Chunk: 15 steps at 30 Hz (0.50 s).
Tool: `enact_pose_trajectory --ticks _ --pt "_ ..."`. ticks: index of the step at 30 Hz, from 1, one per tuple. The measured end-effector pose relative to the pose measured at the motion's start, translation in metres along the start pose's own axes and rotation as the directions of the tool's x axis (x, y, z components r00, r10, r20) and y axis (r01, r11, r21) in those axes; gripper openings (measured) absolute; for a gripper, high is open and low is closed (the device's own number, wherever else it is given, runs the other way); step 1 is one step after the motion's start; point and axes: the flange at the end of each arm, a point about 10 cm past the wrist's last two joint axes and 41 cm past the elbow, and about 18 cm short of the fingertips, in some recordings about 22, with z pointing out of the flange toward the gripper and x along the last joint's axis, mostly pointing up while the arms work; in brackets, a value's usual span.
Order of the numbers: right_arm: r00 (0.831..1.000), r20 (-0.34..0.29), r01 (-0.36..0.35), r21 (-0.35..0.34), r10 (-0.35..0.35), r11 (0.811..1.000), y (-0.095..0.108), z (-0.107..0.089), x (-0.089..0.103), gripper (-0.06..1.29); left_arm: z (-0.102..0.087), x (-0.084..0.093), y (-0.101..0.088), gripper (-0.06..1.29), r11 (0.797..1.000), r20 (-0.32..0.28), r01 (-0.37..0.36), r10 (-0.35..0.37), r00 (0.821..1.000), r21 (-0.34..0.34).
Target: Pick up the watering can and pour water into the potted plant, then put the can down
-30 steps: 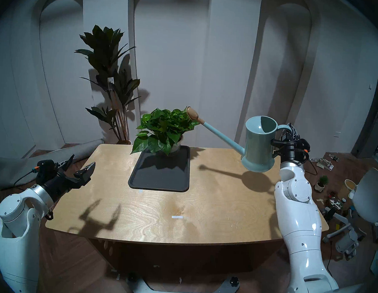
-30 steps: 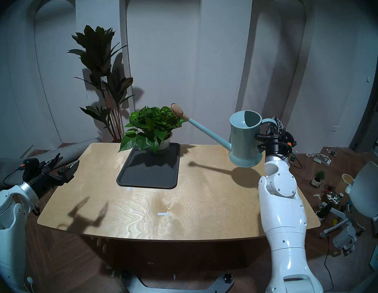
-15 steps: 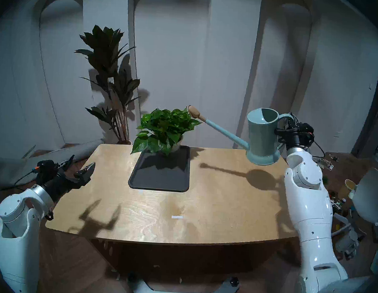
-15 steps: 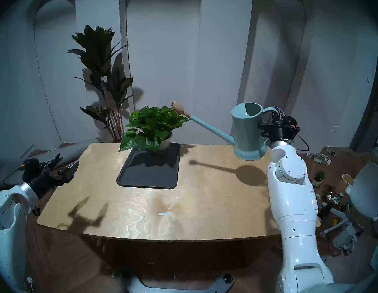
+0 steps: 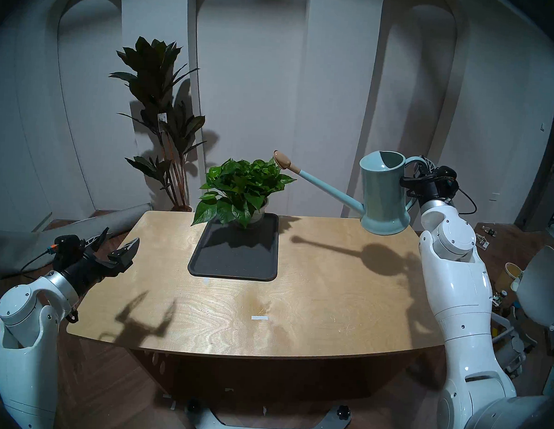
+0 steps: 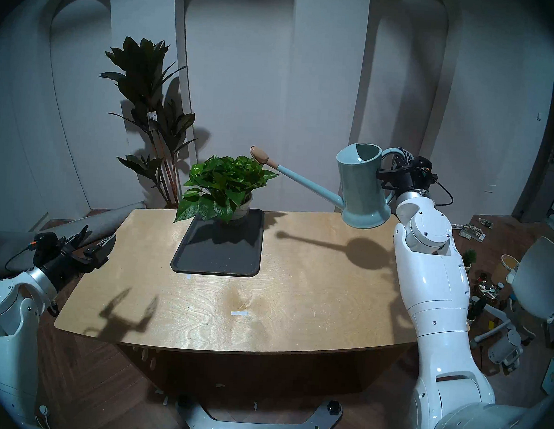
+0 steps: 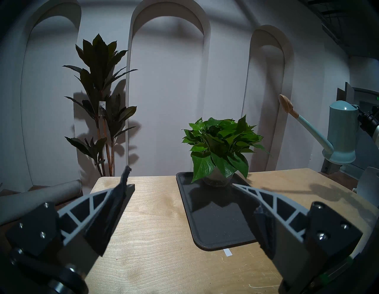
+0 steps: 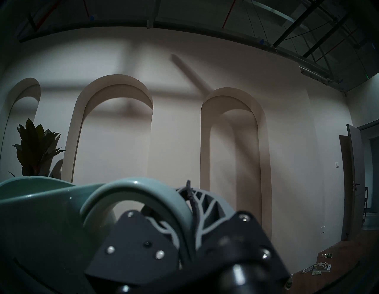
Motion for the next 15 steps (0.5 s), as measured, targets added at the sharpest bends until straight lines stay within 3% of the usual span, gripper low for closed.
enact_pose_trajectory --ticks 15 --pt "0.998 0.066 -0.017 0.024 0.016 1.000 -0.032 0.017 -0.011 0.07 0.000 -0.001 0.000 1.24 1.000 0.001 0.003 -0.003 1.000 0.000"
